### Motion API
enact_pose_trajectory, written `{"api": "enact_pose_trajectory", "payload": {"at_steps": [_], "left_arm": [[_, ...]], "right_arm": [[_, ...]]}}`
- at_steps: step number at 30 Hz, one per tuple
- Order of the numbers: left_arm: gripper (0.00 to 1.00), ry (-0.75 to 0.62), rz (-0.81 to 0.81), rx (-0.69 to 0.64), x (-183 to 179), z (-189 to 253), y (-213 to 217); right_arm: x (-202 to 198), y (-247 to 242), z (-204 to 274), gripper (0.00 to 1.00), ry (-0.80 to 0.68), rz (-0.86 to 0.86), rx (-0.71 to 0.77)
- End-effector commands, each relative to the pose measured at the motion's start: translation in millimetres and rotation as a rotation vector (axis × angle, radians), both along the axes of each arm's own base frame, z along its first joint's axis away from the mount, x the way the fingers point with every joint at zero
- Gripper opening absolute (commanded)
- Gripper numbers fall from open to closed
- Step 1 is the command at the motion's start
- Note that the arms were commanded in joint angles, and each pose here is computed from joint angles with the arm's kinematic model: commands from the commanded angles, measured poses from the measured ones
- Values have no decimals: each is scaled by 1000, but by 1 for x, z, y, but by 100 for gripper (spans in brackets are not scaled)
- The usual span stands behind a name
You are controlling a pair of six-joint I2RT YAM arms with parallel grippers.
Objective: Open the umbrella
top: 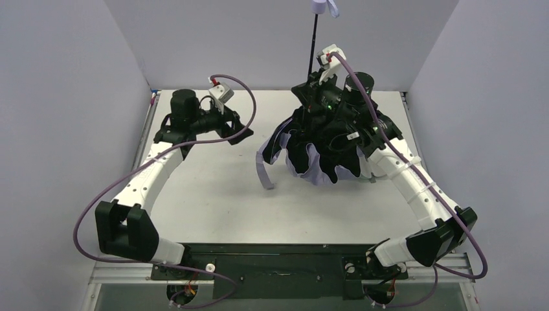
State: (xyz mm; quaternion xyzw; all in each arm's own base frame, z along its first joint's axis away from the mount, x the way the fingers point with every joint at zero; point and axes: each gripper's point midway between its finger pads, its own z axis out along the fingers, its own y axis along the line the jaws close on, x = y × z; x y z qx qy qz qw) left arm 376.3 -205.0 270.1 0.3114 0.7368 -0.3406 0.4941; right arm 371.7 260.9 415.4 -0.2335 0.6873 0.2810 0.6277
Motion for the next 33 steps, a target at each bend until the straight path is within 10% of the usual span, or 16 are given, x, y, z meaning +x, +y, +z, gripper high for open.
{"api": "enact_pose_trajectory", "payload": {"at_steps": [1, 11, 23, 33], "left_arm": [[89, -169, -165, -89, -29, 50, -23], [89, -144, -155, -11, -32, 24, -65], [3, -9, 96, 28, 44, -9, -19], [10, -45, 118, -125, 92, 22, 30]], "right_arm": [[-10, -2, 42, 0, -144, 21, 40], [-30, 13, 48, 0, -179, 125, 30], [-64, 17, 38, 0, -144, 250, 19], [-64, 7, 6, 0, -99, 212, -50]]}}
